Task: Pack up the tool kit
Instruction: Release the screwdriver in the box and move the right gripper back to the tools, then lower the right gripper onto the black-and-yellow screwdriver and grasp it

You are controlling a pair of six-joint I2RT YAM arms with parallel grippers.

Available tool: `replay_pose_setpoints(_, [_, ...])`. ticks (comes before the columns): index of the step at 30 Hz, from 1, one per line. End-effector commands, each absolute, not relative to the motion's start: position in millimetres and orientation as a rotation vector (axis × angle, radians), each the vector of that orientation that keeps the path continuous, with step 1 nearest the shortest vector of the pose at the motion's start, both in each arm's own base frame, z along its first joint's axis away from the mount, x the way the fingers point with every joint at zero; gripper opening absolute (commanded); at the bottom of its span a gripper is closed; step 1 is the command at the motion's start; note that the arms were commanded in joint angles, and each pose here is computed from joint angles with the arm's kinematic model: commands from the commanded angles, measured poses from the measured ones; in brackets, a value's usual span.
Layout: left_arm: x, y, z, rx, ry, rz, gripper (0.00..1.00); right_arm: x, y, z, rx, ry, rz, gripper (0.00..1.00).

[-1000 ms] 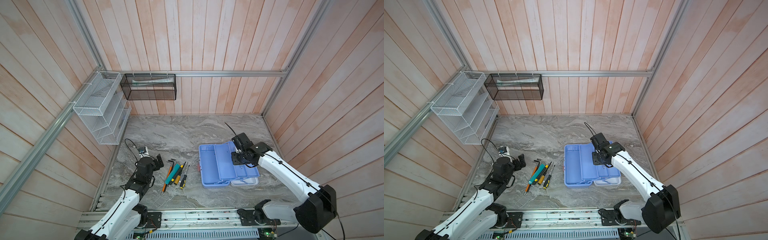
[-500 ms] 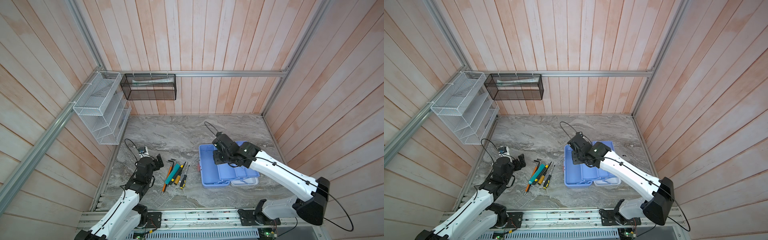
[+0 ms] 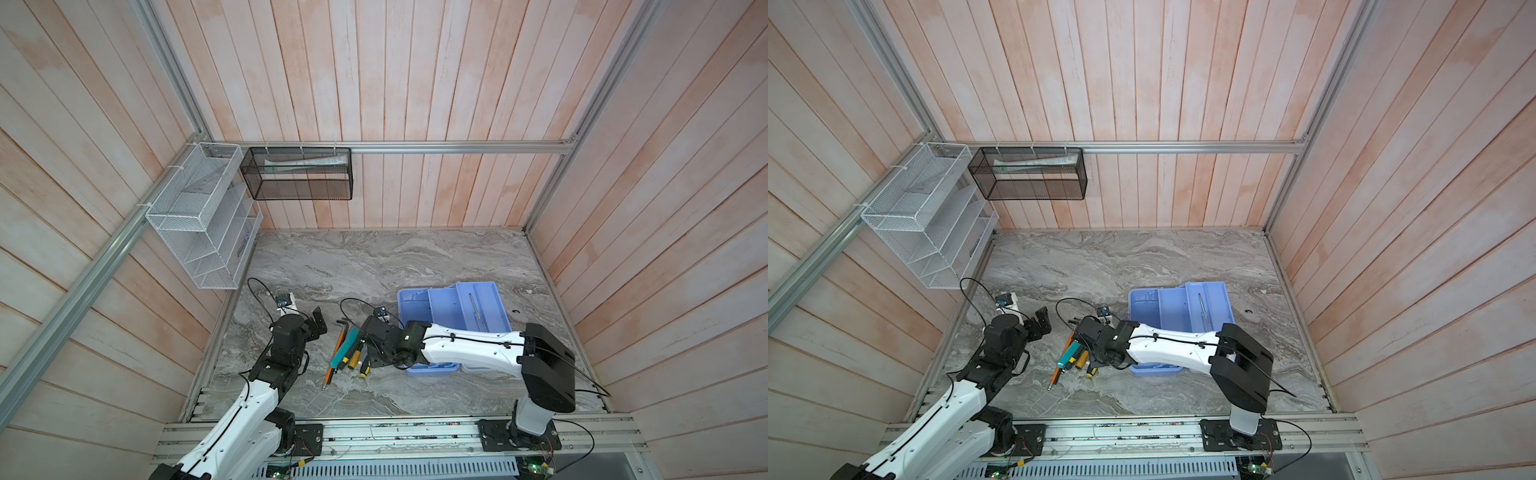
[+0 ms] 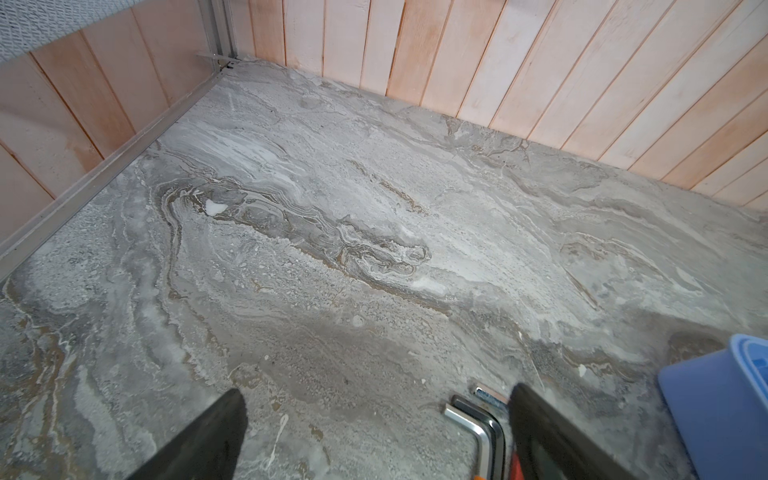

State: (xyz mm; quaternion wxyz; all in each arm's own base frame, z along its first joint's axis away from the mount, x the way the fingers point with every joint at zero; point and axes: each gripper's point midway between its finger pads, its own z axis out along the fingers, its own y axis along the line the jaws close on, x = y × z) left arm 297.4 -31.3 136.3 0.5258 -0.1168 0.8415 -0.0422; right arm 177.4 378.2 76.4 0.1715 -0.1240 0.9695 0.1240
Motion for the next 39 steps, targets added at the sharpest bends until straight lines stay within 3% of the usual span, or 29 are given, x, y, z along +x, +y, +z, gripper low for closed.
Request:
replay_pose_setpoints(1, [302, -31, 148, -0.277, 1.984, -0.103, 1.0, 177, 390, 78, -0.336, 2.767, 0.362, 0.49])
replay_pose_setpoints(19, [300, -30, 151, -0.279, 1.971, -0.109, 1.0, 176, 404, 36, -0.425, 2.842, 0.214, 0.49])
replay_pose_setpoints(26, [300, -30, 151, -0.281, 1.968, -0.109, 1.0, 166, 373, 37, -0.419, 2.872, 0.125, 0.48])
replay_pose_setpoints(39, [300, -30, 152, -0.278, 1.968, -0.11, 1.0, 163, 375, 53, -0.434, 2.848, 0.232, 0.48])
